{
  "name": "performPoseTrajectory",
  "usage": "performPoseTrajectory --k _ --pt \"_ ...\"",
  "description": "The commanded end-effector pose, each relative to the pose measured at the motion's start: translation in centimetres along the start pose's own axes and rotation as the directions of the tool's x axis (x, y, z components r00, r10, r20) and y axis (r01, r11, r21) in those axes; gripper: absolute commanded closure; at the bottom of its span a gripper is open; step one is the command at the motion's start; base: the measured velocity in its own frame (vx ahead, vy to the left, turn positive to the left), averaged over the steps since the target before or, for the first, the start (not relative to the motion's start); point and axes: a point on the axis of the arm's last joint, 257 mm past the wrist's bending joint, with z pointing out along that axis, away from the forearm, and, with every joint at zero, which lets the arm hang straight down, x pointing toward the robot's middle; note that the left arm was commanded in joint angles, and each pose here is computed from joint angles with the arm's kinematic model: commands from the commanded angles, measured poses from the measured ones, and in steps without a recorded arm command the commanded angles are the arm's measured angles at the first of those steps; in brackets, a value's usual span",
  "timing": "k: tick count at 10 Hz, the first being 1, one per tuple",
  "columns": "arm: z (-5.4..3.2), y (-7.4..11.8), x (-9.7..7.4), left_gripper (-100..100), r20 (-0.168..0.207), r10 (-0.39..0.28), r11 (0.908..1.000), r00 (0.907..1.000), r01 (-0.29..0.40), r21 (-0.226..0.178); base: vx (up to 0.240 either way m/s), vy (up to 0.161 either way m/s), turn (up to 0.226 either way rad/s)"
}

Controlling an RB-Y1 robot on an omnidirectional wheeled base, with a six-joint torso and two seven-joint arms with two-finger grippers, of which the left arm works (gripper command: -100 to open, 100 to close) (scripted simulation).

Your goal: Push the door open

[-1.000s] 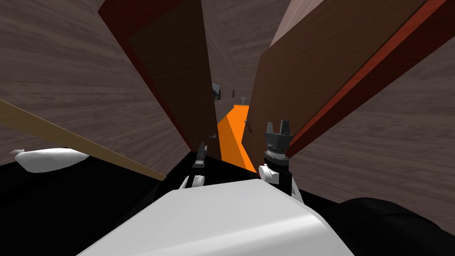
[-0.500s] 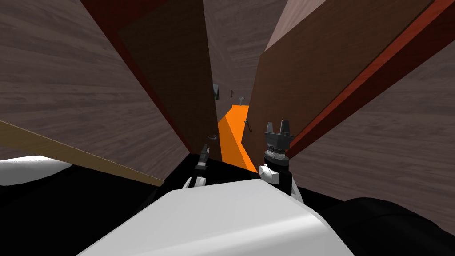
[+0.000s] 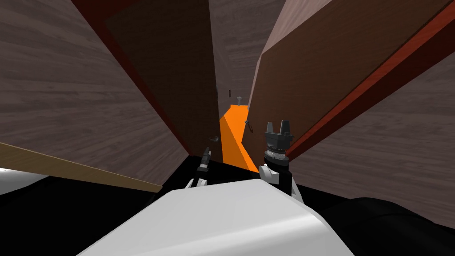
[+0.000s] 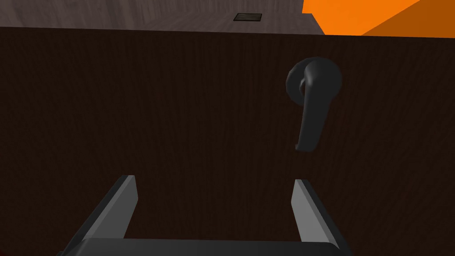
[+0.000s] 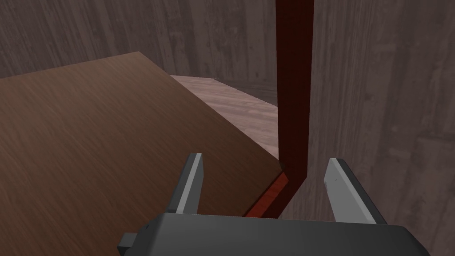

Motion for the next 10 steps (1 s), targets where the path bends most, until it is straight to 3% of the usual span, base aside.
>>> performPoseTrajectory --k 1,10 --pt "-0.25 1.2 0.5 -100 -0.009 -0.004 0.9998 1.0000 0.004 -0.021 0.041 0.044 -0.032" --pt "-2.56 7.7 3.4 -100 -0.064 -0.036 0.9883 0.9973 0.026 -0.150 0.072 0.100 -0.074"
